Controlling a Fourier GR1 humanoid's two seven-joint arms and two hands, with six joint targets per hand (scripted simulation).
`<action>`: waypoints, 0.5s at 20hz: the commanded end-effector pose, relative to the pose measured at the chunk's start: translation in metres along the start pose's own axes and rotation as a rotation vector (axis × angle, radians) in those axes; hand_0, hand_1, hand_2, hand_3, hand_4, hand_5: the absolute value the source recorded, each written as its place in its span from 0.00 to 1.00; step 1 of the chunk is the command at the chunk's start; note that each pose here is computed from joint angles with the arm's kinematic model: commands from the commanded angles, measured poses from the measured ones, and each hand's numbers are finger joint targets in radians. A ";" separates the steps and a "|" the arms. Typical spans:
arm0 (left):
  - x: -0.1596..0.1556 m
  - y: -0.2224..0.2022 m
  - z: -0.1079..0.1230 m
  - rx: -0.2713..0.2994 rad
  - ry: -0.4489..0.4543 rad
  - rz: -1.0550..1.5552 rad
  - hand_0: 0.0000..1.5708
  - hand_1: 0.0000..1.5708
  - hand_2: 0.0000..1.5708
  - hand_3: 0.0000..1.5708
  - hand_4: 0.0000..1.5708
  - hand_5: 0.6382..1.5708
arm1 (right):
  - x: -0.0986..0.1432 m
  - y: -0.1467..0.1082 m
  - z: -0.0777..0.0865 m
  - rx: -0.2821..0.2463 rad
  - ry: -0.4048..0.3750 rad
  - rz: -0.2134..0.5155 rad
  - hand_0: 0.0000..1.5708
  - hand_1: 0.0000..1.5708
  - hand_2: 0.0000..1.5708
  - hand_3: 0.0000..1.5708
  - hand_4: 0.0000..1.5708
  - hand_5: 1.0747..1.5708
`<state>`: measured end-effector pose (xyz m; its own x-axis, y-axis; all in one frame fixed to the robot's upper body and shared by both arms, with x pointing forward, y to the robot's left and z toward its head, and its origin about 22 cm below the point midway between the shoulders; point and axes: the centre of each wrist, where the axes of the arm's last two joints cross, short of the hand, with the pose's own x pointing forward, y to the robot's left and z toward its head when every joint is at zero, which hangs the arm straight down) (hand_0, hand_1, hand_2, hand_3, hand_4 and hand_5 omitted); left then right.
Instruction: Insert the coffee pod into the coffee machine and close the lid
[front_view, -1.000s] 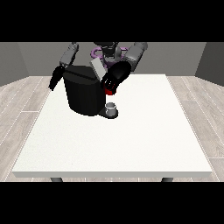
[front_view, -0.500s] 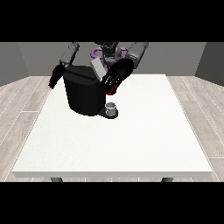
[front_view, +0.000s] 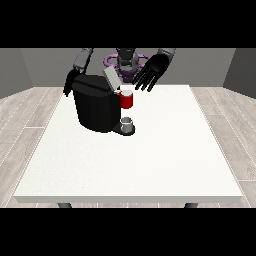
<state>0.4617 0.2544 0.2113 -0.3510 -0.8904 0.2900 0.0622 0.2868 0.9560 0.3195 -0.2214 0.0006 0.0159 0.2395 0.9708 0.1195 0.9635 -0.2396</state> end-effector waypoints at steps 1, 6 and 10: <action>-0.007 -0.059 0.007 -0.097 0.011 0.089 0.00 0.00 0.11 0.00 0.00 1.00 | -0.038 -0.004 0.027 -0.011 0.090 -0.013 0.00 0.00 0.00 0.00 0.00 1.00; -0.010 -0.123 0.019 0.024 -0.049 0.616 0.00 0.00 0.00 0.00 0.24 1.00 | -0.044 -0.029 0.027 -0.074 0.116 -0.028 0.00 0.00 0.00 0.00 0.00 1.00; -0.017 -0.193 0.045 0.042 0.056 1.023 0.00 0.00 0.00 0.00 0.00 1.00 | -0.045 -0.019 0.038 -0.034 0.101 -0.083 0.00 0.00 0.00 0.00 0.00 1.00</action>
<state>0.4356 0.2346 0.0732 -0.2255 -0.4865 0.8441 0.2747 0.7995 0.5342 0.2862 -0.2469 -0.0353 0.1210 0.1845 0.9754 0.1636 0.9654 -0.2029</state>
